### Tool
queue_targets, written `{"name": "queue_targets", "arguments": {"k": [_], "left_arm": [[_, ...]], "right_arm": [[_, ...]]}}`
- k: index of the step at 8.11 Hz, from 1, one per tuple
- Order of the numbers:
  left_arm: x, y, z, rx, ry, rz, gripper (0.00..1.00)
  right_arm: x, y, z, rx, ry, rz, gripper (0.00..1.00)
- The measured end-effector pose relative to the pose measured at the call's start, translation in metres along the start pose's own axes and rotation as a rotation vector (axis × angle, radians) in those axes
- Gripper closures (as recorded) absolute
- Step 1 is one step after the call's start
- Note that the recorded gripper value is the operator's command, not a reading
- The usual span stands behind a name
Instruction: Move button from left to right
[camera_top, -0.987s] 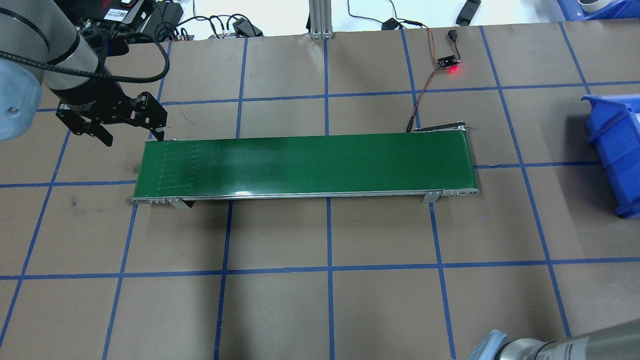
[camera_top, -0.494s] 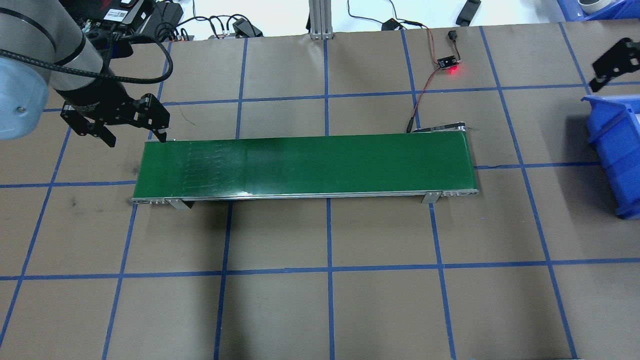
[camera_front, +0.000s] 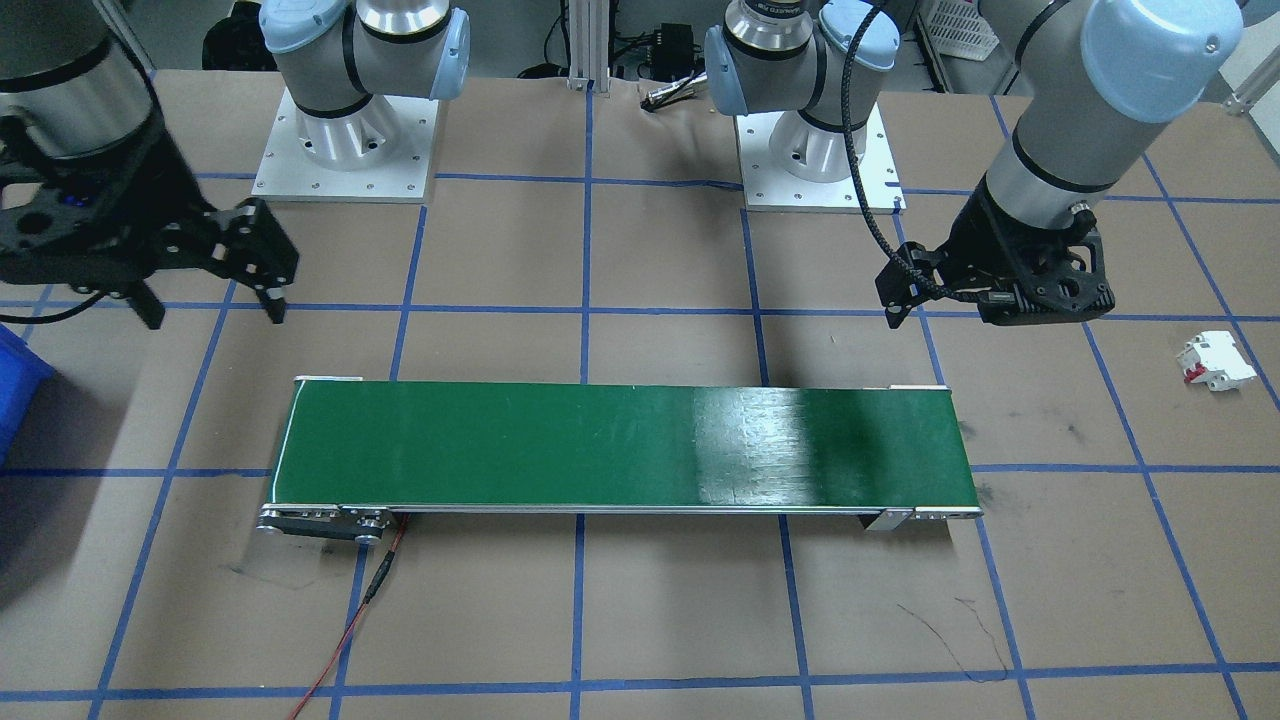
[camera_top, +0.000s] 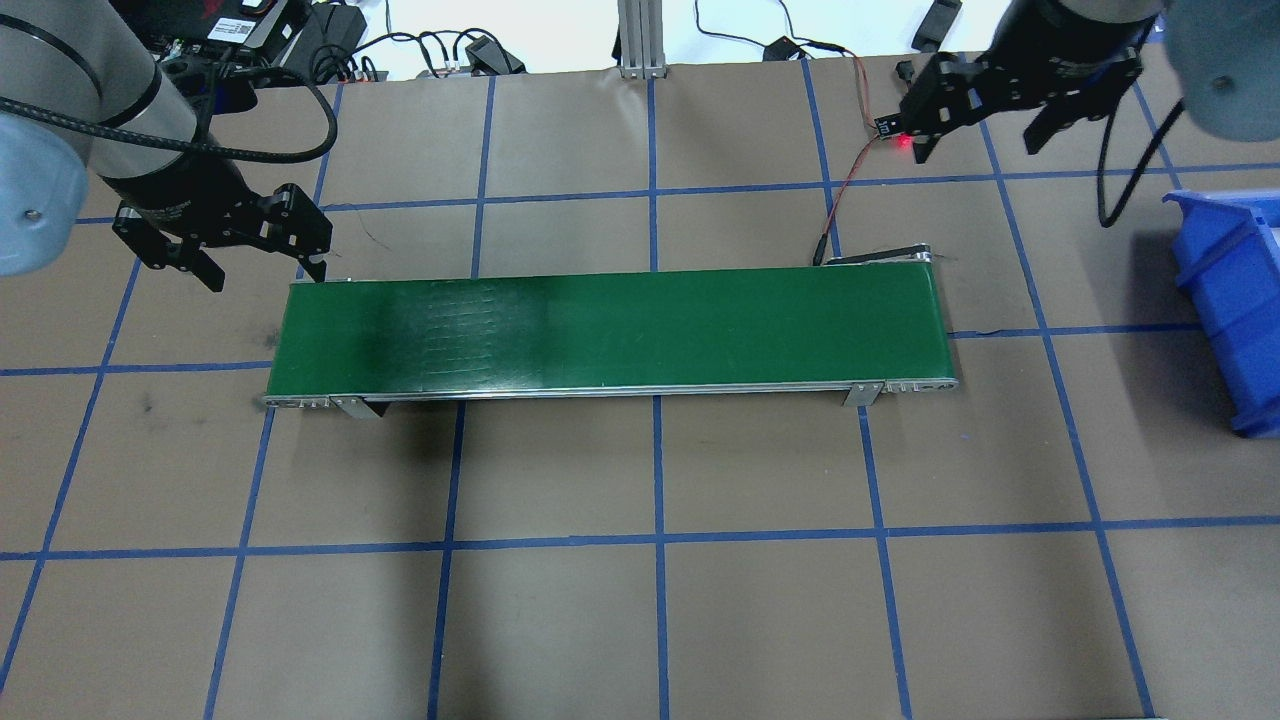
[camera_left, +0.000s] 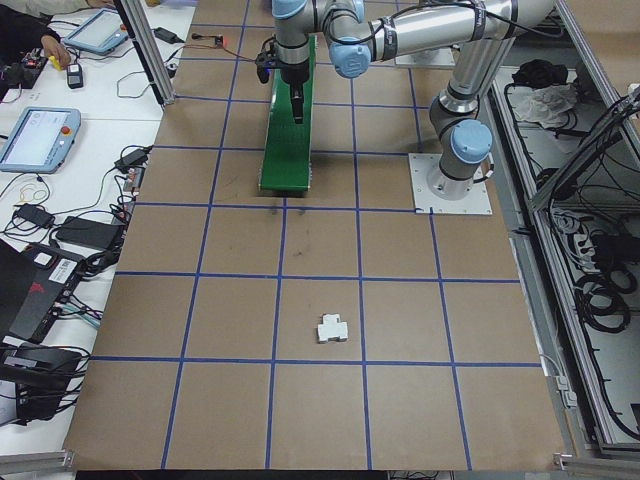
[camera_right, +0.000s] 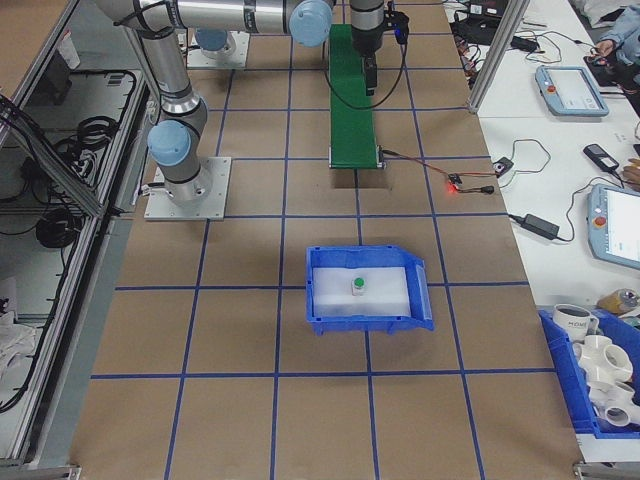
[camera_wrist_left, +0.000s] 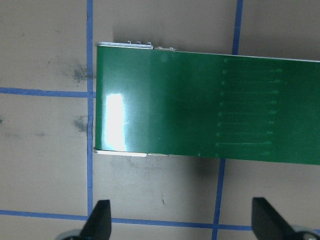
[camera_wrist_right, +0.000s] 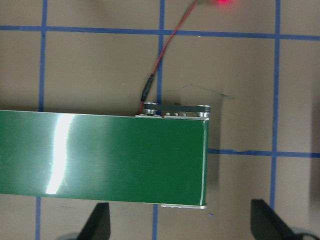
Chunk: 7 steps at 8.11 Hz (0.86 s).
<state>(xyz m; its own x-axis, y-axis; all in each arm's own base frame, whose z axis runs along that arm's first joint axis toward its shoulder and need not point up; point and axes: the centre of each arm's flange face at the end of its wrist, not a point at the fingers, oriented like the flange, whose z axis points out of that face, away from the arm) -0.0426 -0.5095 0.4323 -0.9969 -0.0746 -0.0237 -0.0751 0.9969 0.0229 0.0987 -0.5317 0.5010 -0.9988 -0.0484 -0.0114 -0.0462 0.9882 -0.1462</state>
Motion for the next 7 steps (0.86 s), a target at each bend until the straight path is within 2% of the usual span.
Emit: {"name": "queue_targets", "arguments": {"k": [2,7], "left_arm": [[-0.001,-0.002,-0.005,0.013,0.001,-0.001,0.0],[-0.001,-0.002,-0.006,0.018,-0.002,0.0,0.0]], "right_arm": [[-0.052,0.009,-0.002,0.011,-0.008,0.017,0.0],[-0.068,0.013,-0.001,0.008,-0.01,-0.003,0.0]]}}
